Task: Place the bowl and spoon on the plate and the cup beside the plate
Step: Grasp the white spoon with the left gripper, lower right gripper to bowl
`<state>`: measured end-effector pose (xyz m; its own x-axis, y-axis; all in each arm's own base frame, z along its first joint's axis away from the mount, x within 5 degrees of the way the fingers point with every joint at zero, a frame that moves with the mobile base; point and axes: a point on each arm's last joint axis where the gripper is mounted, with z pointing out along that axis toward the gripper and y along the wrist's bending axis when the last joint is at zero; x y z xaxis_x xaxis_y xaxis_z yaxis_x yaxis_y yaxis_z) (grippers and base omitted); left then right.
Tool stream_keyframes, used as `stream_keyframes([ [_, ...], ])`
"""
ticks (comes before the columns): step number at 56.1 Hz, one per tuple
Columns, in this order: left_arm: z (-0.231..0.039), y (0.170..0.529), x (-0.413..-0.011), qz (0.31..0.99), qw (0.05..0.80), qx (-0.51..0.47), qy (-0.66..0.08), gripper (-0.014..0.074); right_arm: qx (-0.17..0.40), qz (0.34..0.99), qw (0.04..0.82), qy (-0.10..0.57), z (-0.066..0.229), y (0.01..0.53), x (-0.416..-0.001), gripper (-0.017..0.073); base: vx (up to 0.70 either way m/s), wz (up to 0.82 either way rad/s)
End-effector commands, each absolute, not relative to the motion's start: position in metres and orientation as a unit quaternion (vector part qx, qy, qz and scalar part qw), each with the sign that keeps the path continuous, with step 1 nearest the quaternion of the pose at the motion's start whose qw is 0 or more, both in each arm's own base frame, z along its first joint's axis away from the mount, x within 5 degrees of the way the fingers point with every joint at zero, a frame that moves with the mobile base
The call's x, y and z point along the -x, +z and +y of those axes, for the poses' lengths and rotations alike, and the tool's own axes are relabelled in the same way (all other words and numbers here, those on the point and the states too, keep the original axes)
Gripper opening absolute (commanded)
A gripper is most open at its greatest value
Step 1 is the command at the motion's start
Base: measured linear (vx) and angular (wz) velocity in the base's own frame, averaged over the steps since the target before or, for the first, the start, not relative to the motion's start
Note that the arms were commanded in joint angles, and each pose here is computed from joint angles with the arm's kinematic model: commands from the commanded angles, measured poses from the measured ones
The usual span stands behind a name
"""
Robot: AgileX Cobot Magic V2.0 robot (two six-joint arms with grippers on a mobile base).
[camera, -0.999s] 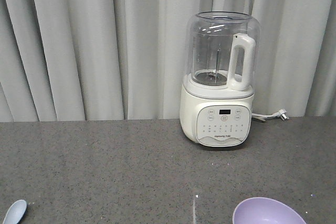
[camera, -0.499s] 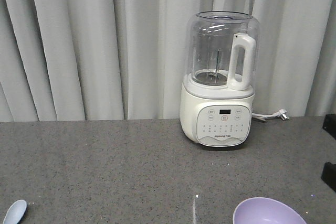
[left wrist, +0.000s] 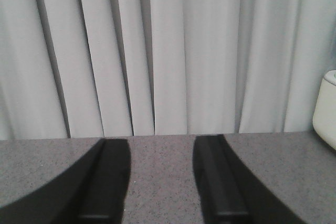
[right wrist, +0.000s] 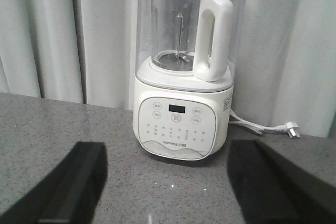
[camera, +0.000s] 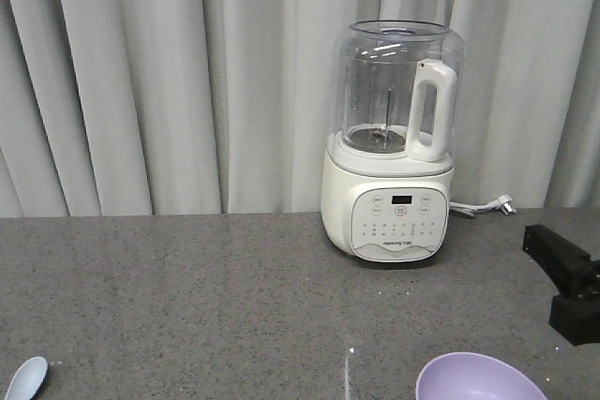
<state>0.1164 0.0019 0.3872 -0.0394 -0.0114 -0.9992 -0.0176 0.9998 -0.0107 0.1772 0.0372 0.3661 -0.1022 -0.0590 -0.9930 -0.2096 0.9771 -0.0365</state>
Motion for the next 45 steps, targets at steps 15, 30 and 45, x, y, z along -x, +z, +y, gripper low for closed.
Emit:
stream_keyframes([
  [15,0.0,0.38,-0.145,0.767,0.641,0.025,-0.024,0.0577,0.086,0.688,0.719,0.057,0.036,0.39,-0.176,0.0683,0.0,0.0],
  [30,-0.001,0.36,-0.21,0.93,0.367,-0.015,-0.008,0.0577,0.086,0.697,0.709,0.057,0.037,0.386,-0.179,0.064,0.0,0.0],
  [45,-0.004,0.298,-0.272,0.975,0.219,-0.01,-0.033,0.0575,0.088,0.711,0.695,0.056,0.039,0.379,-0.189,0.0633,0.0,0.0],
])
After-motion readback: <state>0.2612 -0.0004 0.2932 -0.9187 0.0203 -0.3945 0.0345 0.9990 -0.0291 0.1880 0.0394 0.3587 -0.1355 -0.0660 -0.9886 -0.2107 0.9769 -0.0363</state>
